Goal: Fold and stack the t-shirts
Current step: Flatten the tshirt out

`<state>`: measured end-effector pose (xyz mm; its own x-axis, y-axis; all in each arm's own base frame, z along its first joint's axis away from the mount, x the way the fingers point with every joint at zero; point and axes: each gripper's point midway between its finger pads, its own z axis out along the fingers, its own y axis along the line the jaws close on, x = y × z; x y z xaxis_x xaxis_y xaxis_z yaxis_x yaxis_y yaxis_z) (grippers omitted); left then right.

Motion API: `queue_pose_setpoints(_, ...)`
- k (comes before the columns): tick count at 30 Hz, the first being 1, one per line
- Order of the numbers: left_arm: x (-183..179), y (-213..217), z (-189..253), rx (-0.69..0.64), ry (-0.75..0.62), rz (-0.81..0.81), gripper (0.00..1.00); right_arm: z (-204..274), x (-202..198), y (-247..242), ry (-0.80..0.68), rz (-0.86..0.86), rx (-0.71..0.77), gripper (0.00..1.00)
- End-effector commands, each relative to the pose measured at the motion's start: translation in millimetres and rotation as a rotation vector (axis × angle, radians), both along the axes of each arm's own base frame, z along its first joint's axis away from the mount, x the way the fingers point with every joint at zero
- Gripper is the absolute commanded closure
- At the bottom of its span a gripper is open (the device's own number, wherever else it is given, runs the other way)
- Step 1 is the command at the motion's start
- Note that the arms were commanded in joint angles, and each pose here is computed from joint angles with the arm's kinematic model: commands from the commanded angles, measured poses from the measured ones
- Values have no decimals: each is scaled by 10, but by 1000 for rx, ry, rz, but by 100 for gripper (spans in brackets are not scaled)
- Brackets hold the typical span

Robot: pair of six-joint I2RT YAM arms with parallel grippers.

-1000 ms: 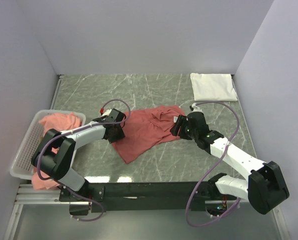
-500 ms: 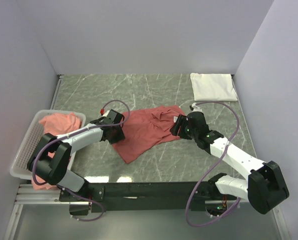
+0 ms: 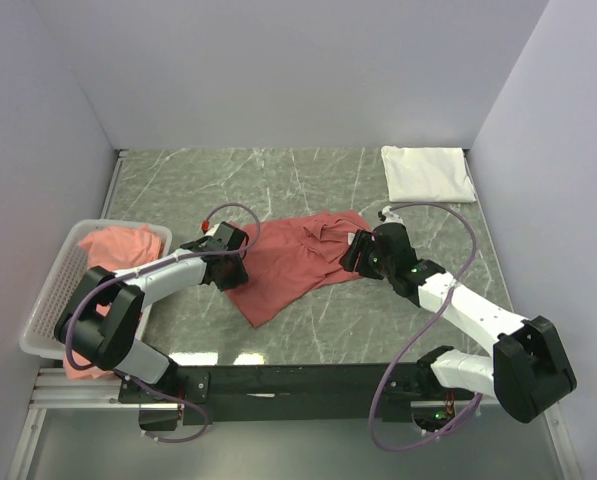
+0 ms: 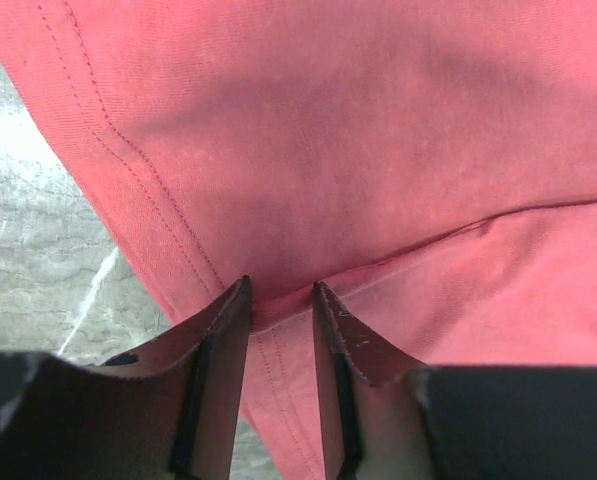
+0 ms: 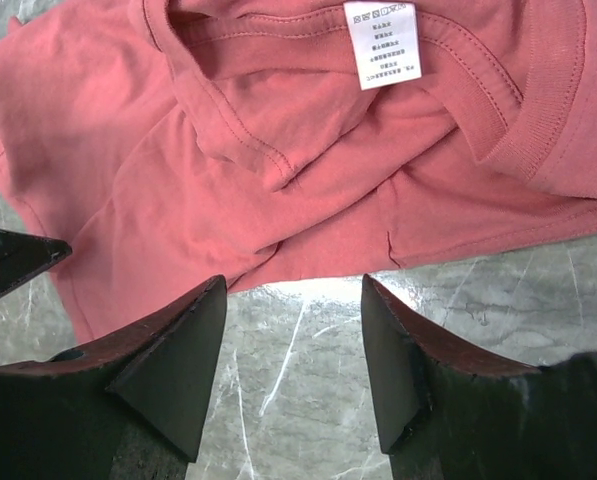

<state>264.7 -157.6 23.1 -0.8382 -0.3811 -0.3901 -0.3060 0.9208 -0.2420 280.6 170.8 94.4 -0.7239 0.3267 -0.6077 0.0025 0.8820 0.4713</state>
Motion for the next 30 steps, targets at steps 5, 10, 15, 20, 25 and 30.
queue_pose_setpoints(5, 21, -40, 57, -1, -25, -46, 68, 205, 168, 82, -56, 0, 31, 37)
queue_pose_setpoints(10, 11, -65, 49, -9, -21, -61, 82, 279, 241, 130, -65, 5, 35, 37)
queue_pose_setpoints(15, -7, -78, 40, -13, -17, -71, 97, 357, 349, 210, -70, 12, 40, 37)
queue_pose_setpoints(20, -22, -88, 71, -25, -22, -76, 99, 393, 475, 419, -69, 39, 3, 38)
queue_pose_setpoints(25, -36, -115, 115, -49, -32, -81, 99, 340, 658, 671, -71, 50, -64, 39)
queue_pose_setpoints(30, -54, -132, 175, -70, -44, -84, 99, 126, 873, 729, -40, 27, -151, 41)
